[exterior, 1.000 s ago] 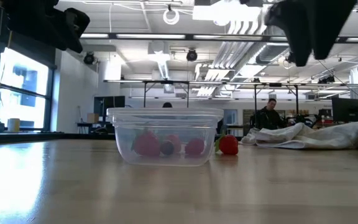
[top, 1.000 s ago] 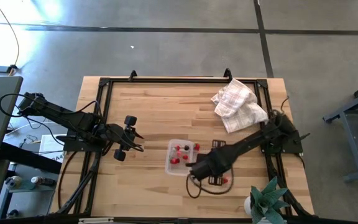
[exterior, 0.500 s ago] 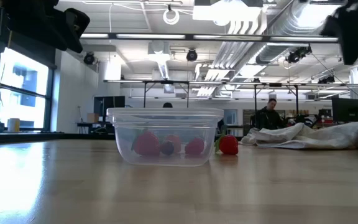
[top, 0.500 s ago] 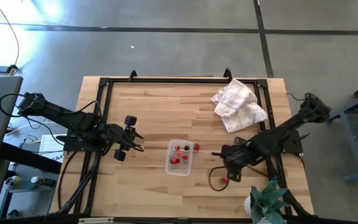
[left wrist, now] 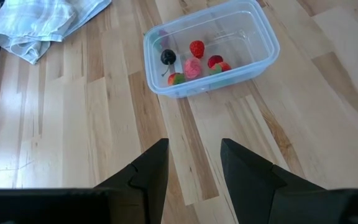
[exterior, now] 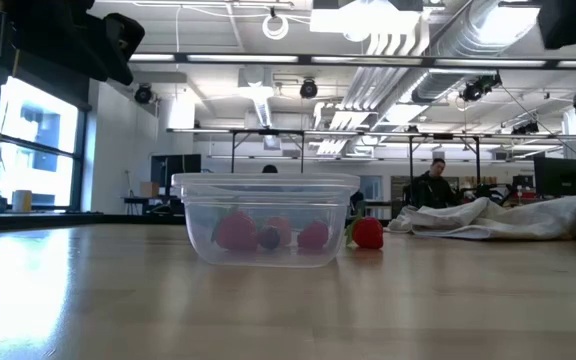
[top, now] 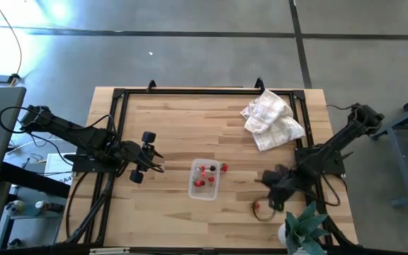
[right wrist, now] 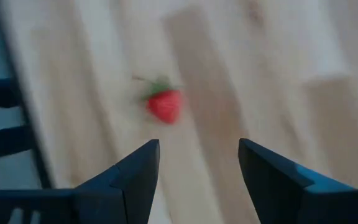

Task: Pick and placing Produce into tupperware
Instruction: Put the red strawberry into the transparent container

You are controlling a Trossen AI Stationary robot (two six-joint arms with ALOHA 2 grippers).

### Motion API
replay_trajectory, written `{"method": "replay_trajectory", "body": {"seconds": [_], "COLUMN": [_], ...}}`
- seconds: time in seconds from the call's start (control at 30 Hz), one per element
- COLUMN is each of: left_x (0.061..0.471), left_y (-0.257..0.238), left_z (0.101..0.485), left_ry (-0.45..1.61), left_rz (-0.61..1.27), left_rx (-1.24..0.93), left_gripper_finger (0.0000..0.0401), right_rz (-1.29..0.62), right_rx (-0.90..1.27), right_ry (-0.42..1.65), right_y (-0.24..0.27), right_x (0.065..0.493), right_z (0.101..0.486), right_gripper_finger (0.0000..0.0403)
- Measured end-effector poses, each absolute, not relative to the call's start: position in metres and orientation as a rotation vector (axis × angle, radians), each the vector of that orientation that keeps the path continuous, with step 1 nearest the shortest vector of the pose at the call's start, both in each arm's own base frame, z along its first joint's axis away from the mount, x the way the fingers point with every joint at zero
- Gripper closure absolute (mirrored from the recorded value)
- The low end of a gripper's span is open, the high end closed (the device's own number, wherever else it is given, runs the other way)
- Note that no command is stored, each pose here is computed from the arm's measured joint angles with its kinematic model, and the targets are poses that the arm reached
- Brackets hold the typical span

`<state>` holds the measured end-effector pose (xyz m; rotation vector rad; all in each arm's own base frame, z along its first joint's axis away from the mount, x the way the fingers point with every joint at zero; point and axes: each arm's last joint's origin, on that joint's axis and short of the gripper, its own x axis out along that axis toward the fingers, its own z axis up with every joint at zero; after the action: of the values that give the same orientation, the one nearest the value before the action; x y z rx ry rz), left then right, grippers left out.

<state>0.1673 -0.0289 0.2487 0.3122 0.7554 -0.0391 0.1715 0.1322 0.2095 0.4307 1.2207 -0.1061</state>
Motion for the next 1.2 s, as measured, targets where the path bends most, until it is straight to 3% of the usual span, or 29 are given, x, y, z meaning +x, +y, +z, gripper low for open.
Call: {"method": "replay_trajectory", "body": {"seconds": [0.4, 0.77, 1.2], "left_x": [0.167, 0.167, 0.167], "left_y": [-0.029, -0.029, -0.029], "left_z": [0.249, 0.249, 0.249], "left_ry": [0.756, 0.756, 0.756], "left_rz": [-0.039, -0.039, -0.039], "left_rx": [0.312, 0.312, 0.312], "left_gripper_finger": [0.0265, 0.0265, 0.0265], "right_rz": [0.089, 0.230, 0.179], "right_rx": [0.188, 0.077, 0.085], "right_ry": [1.111, 1.025, 1.105], "right_y": [0.144, 0.150, 0.159], "right_x": [0.160, 0.165, 0.175], "right_z": [0.183, 0.186, 0.160], "right_gripper_finger": [0.0192, 0.0192, 0.0192]}}
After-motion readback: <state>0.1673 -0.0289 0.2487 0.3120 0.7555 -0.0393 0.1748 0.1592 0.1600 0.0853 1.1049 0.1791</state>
